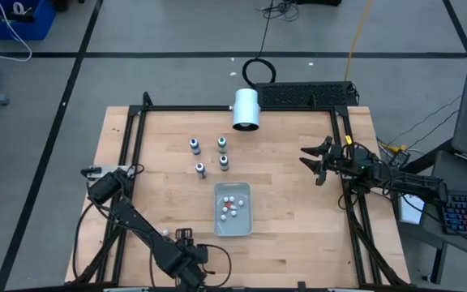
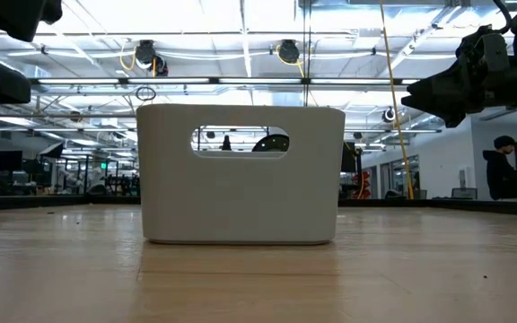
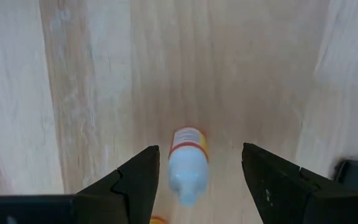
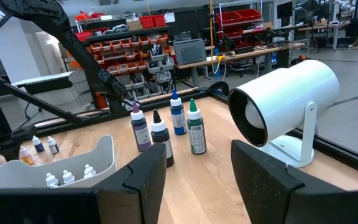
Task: Pick & Place food coloring
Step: Put the small orange food coloring bottle into the gray bin
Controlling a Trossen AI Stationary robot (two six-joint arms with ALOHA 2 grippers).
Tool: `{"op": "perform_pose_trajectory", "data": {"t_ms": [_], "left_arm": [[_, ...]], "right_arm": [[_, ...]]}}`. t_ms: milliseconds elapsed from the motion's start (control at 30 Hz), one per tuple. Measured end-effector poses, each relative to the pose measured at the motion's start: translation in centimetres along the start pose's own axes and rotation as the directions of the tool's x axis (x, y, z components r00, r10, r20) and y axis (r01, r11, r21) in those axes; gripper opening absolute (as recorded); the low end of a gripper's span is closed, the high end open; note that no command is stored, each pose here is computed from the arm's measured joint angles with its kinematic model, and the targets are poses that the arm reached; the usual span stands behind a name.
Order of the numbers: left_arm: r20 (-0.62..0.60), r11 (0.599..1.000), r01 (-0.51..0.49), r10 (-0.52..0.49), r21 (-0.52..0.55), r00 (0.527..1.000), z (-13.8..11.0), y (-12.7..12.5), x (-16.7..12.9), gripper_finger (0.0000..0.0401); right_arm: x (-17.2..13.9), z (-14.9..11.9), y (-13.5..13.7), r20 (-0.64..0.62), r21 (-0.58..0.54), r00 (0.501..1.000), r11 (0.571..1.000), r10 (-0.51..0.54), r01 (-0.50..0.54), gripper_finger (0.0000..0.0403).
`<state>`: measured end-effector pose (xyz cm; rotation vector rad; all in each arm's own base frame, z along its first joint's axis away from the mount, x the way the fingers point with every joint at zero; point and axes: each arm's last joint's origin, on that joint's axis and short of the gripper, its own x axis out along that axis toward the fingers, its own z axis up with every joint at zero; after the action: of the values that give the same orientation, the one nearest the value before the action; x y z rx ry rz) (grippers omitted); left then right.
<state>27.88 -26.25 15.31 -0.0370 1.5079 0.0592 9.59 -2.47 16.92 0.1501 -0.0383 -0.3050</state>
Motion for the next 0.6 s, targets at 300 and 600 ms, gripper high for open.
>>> {"op": "perform_pose_trajectory", "data": {"t_ms": [300, 600], "left_arm": [[0.039, 0.999, -0.016, 0.018, -0.032, 0.999, 0.2, 0.8, -1.7, 0.0227], [0.036, 1.000, -0.012, 0.013, -0.028, 0.999, -0.2, 0.5, -1.7, 0.0227]], "right_arm": [[0.0, 0.0, 0.0, 0.000, 0.000, 1.000, 1.000, 0.000, 0.000, 0.0169], [0.0, 0.0, 0.0, -0.002, 0.000, 1.000, 1.000, 0.001, -0.001, 0.0169]]}}
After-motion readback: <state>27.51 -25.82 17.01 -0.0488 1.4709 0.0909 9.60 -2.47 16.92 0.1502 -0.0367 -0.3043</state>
